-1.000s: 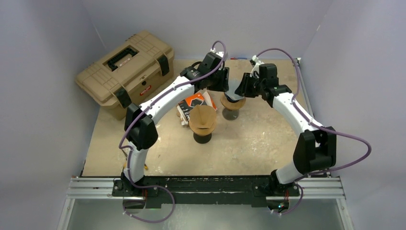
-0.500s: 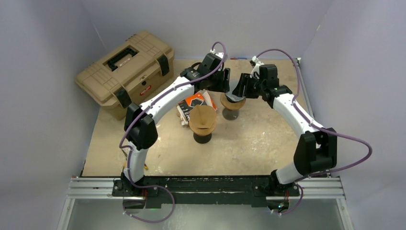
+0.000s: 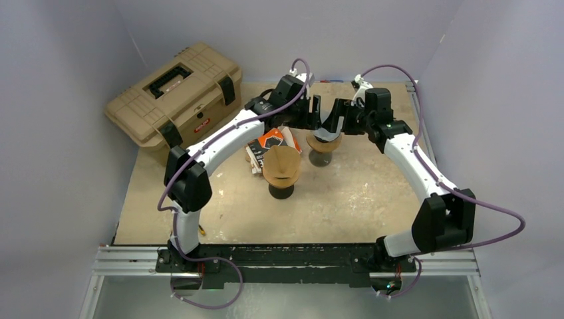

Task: Place the coffee filter in the dripper

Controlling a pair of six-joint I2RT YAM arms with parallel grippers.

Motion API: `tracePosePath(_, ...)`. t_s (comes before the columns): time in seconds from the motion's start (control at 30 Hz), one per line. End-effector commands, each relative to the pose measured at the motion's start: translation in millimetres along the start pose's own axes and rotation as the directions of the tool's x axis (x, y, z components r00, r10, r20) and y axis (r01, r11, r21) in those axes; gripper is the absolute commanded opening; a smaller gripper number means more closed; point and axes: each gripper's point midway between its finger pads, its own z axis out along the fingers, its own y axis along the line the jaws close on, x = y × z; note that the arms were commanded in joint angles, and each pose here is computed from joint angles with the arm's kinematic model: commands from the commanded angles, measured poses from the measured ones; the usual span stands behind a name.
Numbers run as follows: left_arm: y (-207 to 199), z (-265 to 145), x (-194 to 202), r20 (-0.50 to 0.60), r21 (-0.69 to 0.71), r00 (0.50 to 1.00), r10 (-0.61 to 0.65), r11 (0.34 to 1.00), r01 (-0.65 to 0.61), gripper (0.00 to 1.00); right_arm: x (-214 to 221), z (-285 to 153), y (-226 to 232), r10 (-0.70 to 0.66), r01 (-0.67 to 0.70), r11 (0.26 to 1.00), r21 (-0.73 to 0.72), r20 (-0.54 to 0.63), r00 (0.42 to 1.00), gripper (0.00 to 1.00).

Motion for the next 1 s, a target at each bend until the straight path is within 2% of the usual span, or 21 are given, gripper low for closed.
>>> tracePosePath(0.0,-22,-26,-30,0.097,0.097,0.995,-0.023,0.995,0.014,0.68,-18,-4,5,-0.037,0.037,0.999,-0.015,0.053,0.998,0.8)
tracePosePath(0.13,-23,-26,-29,0.094,0.104,0.995,-0.024,0.995,0.014,0.65,-14,1,5,-0.025,0.026,0.999,-0.024,0.035,0.999,0.74)
tracePosePath(0.5,-11,-9,-18,0.059,0.052,0.998,-0.015,0.999,0.012,0.56,-11,17,-7,-0.02,0.02,1.0,0.016,0.013,1.0,0.67)
tracePosePath(0.97,-2,5,-8,0.03,0.022,1.0,-0.003,1.0,0.002,0.46,3,27,-13,-0.022,0.022,1.0,0.018,-0.028,0.999,0.5)
